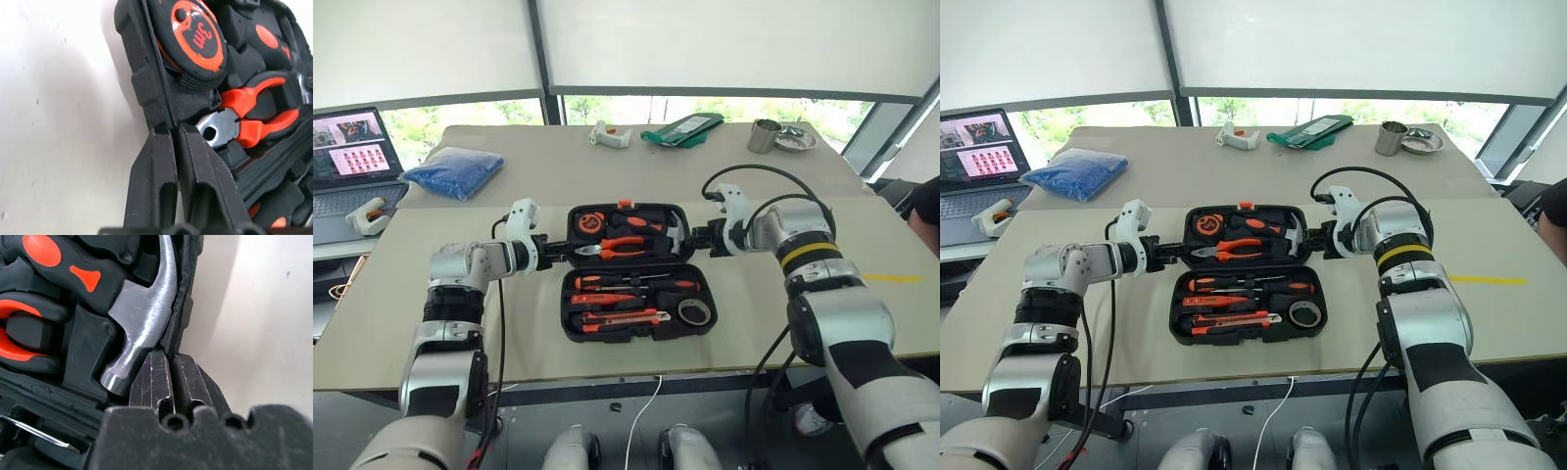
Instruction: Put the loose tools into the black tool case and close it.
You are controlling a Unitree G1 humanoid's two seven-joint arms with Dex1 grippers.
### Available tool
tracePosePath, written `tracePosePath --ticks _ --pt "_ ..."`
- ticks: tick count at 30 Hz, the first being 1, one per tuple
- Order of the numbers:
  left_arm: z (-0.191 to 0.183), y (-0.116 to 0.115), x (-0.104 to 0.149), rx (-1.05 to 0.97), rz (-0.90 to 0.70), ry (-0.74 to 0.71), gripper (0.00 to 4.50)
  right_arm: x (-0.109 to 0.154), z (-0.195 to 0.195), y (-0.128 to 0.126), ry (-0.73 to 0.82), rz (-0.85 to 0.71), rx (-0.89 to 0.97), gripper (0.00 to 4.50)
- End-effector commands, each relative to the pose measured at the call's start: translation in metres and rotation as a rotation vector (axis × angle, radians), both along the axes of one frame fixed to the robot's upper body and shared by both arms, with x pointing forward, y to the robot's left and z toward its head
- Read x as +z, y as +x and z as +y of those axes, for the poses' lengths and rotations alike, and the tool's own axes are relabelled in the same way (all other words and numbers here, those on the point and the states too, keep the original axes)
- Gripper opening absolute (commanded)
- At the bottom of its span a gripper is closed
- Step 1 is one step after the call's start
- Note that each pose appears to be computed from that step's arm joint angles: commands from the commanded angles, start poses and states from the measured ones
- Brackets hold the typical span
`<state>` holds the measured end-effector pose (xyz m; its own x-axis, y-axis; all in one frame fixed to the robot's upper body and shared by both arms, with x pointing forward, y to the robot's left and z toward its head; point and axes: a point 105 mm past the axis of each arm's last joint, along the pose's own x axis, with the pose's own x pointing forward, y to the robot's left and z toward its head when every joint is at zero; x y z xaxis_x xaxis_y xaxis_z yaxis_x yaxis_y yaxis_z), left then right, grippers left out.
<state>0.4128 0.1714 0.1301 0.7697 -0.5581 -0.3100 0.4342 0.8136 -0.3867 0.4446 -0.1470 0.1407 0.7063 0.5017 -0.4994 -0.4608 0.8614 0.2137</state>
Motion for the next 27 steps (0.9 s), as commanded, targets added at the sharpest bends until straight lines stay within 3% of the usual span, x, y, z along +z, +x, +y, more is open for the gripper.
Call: tracePosePath --ticks 1,4,7,12,15,18,19,22,25,26,27 --pt "-0.003 0.0 0.047 -0.08 -0.373 -0.014 0.0 0.07 0.013 0.007 0.0 -0.51 0.139 0.04" --pt "0.008 -0.014 0.055 -0.098 -0.566 0.068 0.0 0.087 0.006 -0.014 -0.088 -0.768 0.184 0.04" --pt "0.017 -0.037 0.056 -0.139 -0.751 0.165 0.0 0.084 0.0 -0.046 -0.192 -0.946 0.235 0.04" --pt "0.018 -0.076 0.033 -0.266 -0.969 0.378 0.0 0.031 -0.004 -0.101 -0.523 -1.111 0.483 0.04" --pt "0.017 -0.091 0.01 -0.358 -1.037 0.549 0.0 -0.005 -0.016 -0.111 -0.782 -1.147 0.606 0.04" --pt "0.01 -0.108 -0.006 -0.479 -1.121 0.657 0.0 -0.029 -0.03 -0.115 -0.918 -1.184 0.641 0.04" --pt "0.008 -0.113 -0.011 -0.527 -1.13 0.666 0.36 -0.034 -0.031 -0.118 -0.94 -1.202 0.656 0.0" --pt "0.022 -0.118 -0.016 -0.525 -1.114 0.704 1.31 -0.051 -0.035 -0.13 -0.875 -1.152 0.683 0.99" --pt "0.055 -0.11 -0.014 -0.422 -1.023 0.771 2.35 -0.04 -0.051 -0.132 -0.879 -1.163 0.588 2.04" --pt "0.069 -0.103 -0.012 -0.339 -0.962 0.755 2.37 -0.035 -0.058 -0.131 -0.883 -1.165 0.545 2.48" --pt "0.082 -0.096 -0.01 -0.264 -0.906 0.721 2.37 -0.031 -0.067 -0.133 -0.885 -1.149 0.519 2.59"
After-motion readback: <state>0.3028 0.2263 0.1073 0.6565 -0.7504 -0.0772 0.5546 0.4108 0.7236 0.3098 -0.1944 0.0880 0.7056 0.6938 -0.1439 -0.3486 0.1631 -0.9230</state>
